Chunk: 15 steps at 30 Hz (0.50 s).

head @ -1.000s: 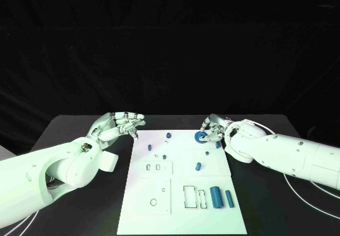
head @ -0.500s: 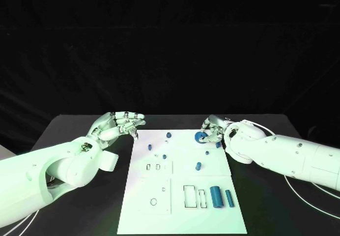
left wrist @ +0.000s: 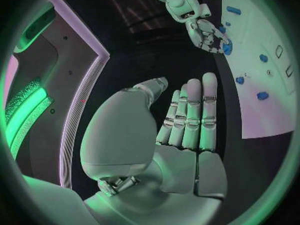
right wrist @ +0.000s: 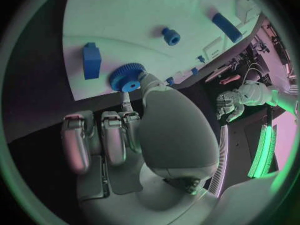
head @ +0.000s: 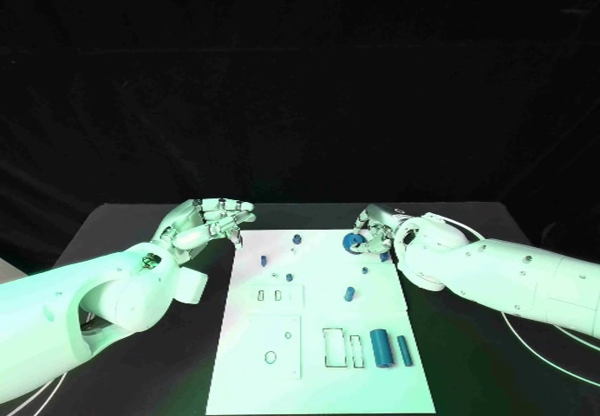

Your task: Assemble the parts on the task board

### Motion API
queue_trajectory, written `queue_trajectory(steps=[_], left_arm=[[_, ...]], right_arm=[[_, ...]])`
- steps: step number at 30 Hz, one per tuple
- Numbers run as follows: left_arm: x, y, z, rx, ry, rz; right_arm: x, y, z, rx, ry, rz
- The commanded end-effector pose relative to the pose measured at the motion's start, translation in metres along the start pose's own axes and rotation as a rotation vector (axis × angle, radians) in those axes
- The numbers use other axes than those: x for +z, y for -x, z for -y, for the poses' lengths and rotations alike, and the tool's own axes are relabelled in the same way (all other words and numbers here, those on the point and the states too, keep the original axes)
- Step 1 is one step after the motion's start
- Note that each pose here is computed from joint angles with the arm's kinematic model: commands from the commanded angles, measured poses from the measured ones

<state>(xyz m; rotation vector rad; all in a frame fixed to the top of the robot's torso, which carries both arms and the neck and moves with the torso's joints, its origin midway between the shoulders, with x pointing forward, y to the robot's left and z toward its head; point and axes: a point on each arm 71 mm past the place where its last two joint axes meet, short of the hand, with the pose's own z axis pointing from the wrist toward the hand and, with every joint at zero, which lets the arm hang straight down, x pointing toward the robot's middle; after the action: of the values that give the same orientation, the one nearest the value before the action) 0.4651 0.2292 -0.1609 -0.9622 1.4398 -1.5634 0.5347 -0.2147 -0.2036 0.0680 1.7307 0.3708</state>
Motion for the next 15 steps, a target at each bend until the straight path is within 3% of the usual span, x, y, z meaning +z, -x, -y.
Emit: queue_trajectory(steps=[1, 15], left_arm=[[0.0004, -0.002, 0.0016, -0.005, -0.007, -0.017], [0.0006, -0.0018, 0.0014, -0.005, -0.006, -0.017]], right_arm=[[-0.001, -0.006, 0.002, -0.028, -0.003, -0.034], [-0.006, -0.005, -0.012, 0.01, 0.046, 0.004]])
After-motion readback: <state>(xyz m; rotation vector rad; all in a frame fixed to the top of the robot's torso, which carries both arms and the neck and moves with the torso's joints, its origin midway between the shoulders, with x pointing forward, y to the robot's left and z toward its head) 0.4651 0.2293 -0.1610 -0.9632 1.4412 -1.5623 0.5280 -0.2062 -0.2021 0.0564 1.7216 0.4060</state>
